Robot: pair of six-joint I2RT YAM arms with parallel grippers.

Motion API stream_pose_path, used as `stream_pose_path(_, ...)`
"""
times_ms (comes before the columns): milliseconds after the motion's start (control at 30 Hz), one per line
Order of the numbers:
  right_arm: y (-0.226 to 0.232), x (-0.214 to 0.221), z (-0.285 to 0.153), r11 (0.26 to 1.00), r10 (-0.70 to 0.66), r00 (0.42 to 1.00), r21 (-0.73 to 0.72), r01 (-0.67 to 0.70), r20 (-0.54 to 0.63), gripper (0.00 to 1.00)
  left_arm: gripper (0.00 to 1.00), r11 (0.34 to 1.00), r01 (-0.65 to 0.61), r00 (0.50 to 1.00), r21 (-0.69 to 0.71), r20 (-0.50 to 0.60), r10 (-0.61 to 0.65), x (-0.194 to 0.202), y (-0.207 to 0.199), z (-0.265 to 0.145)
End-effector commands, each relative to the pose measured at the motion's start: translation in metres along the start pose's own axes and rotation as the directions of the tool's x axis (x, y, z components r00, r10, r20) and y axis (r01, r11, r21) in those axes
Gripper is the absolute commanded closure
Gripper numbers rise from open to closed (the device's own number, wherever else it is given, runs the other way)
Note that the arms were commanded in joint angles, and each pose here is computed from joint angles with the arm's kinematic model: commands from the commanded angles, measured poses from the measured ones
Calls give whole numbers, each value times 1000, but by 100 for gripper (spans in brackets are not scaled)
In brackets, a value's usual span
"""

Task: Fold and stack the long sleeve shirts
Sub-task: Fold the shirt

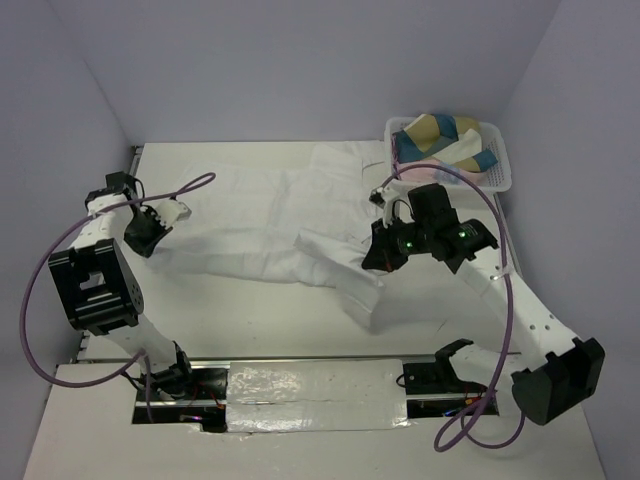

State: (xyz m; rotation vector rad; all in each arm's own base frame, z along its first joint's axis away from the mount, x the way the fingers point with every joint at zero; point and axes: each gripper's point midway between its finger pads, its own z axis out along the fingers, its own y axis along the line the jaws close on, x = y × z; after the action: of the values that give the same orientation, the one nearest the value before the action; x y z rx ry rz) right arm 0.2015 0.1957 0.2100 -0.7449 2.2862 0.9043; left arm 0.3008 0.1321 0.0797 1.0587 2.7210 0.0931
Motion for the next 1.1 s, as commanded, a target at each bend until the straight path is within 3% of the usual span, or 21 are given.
stream_pose_path(0, -31, -33, 7, 992, -10, 999, 124, 4, 48, 100, 100, 999, 16, 997, -29, 69, -14, -20, 15, 2)
stream_pose_path(267, -77, -64, 31, 984, 8, 997, 179, -21, 72, 100, 100, 989, 33, 994, -142, 110, -18, -53, 52, 16)
stream_pose_path(567, -120, -86, 53, 975, 41, 996, 215, -56, 75, 100, 100, 976, 121, 990, -179, 97, -105, -59, 77, 33)
stream_pose_path(767, -129, -87, 73, 984, 54, 998, 170, -58, 26, 99, 74, 979, 132, 988, -157, 97, -118, -65, 71, 45)
stream_pose_path(900, -145, -94, 84, 974, 89, 996, 208, -90, 15, 90, 63, 960, 196, 977, -201, 126, -174, -74, 85, 47)
stream_pose_path(1000, -166, -99, 90, 954, 131, 991, 273, -127, 6, 86, 54, 908, 273, 962, -317, 108, -251, -69, 115, 43)
stream_pose_path(1067, -176, -100, 93, 944, 159, 987, 295, -151, -3, 77, 50, 873, 317, 948, -370, 110, -298, -66, 133, 38)
